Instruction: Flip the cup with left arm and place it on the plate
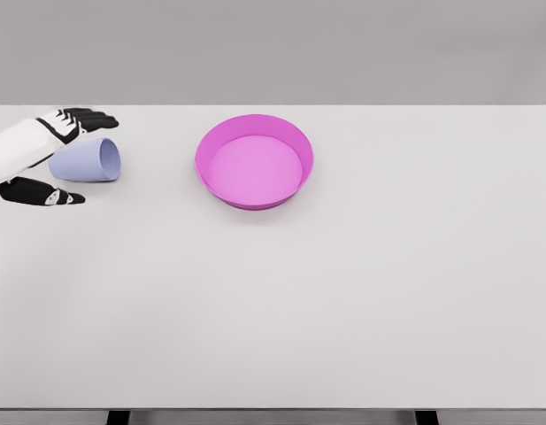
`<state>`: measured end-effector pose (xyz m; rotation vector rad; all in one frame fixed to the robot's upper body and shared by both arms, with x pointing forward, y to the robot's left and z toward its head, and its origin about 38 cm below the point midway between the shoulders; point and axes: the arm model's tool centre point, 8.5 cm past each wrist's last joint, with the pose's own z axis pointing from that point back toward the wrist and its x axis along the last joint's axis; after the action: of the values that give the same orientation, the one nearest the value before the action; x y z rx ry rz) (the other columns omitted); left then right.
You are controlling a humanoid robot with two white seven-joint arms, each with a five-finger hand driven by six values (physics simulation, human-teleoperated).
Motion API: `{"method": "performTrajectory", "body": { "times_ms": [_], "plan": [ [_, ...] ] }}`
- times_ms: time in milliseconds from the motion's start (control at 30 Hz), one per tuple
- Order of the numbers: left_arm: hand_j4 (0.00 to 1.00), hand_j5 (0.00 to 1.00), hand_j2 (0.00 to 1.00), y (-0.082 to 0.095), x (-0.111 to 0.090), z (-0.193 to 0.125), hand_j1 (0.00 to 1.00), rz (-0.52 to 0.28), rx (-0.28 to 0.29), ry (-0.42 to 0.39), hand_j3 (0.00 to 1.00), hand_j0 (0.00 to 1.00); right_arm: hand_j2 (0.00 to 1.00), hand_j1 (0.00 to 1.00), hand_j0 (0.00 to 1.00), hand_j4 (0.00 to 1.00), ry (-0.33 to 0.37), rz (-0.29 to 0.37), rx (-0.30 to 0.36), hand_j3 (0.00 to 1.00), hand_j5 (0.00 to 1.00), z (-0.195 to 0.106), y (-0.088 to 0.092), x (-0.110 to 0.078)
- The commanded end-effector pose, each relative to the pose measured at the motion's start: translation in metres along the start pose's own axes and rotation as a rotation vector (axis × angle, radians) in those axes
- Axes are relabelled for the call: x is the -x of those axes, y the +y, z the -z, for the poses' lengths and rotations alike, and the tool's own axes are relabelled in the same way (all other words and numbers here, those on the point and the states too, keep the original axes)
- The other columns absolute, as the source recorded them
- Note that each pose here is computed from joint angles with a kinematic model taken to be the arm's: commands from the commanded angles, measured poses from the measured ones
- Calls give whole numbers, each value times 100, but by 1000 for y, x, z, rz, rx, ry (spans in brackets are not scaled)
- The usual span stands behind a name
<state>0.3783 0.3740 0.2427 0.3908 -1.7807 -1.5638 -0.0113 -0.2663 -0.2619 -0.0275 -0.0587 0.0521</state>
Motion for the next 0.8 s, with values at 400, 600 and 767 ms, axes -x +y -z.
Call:
{"method": "performTrajectory", "body": {
  "times_ms": [400, 600, 767],
  "plan": [
    [100, 100, 100, -30, 33, -4, 100, -82, 42, 98, 100, 100, 100, 100, 100, 100, -1, 0, 2, 100, 100, 0, 0, 0],
    [100, 100, 100, -36, 49, 9, 100, -126, 45, 123, 100, 100, 100, 100, 100, 100, -1, 0, 2, 100, 100, 0, 0, 0],
    [100, 100, 100, -25, 48, 29, 100, -42, 112, 103, 100, 100, 100, 100, 100, 100, -1, 0, 2, 100, 100, 0, 0, 0]
  ]
}}
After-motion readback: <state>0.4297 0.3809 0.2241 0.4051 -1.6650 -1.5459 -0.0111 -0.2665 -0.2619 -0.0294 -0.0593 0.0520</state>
